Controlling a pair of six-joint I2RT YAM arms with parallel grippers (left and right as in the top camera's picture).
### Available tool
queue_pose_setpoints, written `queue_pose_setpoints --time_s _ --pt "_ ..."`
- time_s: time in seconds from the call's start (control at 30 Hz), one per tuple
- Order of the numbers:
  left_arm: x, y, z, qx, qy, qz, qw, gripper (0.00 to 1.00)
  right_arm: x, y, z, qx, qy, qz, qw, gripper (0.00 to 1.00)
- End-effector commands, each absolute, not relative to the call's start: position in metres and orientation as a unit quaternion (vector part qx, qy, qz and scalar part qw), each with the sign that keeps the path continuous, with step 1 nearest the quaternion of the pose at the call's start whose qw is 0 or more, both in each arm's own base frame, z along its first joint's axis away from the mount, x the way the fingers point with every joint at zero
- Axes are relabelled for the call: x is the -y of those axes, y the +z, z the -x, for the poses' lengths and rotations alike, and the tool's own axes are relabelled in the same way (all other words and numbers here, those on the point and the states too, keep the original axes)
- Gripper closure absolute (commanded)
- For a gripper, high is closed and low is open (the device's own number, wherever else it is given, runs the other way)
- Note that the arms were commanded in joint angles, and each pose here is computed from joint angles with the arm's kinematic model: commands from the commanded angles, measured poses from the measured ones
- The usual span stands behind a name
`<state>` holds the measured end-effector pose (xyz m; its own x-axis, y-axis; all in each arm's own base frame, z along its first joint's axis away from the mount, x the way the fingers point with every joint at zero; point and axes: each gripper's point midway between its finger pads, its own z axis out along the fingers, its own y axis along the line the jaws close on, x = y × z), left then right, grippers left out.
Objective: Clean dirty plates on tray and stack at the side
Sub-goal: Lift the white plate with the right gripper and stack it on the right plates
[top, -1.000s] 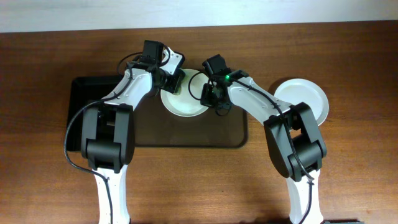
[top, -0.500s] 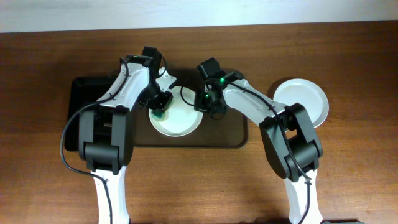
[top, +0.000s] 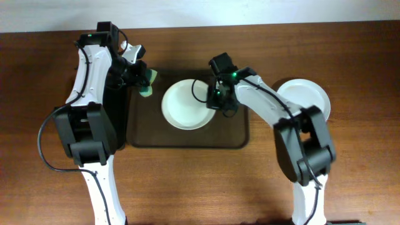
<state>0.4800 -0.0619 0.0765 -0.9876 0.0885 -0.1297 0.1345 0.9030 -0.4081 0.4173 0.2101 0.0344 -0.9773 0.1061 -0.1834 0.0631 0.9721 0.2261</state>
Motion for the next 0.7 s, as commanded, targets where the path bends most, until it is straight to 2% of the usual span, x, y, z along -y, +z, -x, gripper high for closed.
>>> queue_pose_setpoints --time_s 0.0,0.1,0.2,0.27,0.43,0.67 --pt "0.069 0.075 -0.476 -0.976 -0.204 -0.058 0.046 0.99 -0.159 0.119 -0.43 -0.975 -0.015 -0.003 0.224 0.96" --pt "0.076 0.068 -0.47 -0.977 -0.202 -0.065 0.036 1.0 -0.133 0.183 -0.424 -0.934 -0.164 0.019 0.317 0.96" --pt "0.079 0.06 -0.465 -0.979 -0.188 -0.071 0.024 1.0 -0.155 0.233 -0.406 -0.85 -0.33 0.075 0.403 0.96" --pt "0.079 0.054 -0.468 -0.98 -0.182 -0.074 0.031 1.0 -0.174 0.261 -0.389 -0.797 -0.395 0.096 0.446 0.96" --pt "0.079 0.054 -0.473 -0.98 -0.182 -0.076 0.041 1.0 -0.184 0.26 -0.386 -0.785 -0.423 0.159 0.423 0.96" --pt "0.079 0.054 -0.474 -0.979 -0.182 -0.077 0.044 1.0 -0.194 0.281 -0.38 -0.734 -0.495 0.217 0.411 0.96"
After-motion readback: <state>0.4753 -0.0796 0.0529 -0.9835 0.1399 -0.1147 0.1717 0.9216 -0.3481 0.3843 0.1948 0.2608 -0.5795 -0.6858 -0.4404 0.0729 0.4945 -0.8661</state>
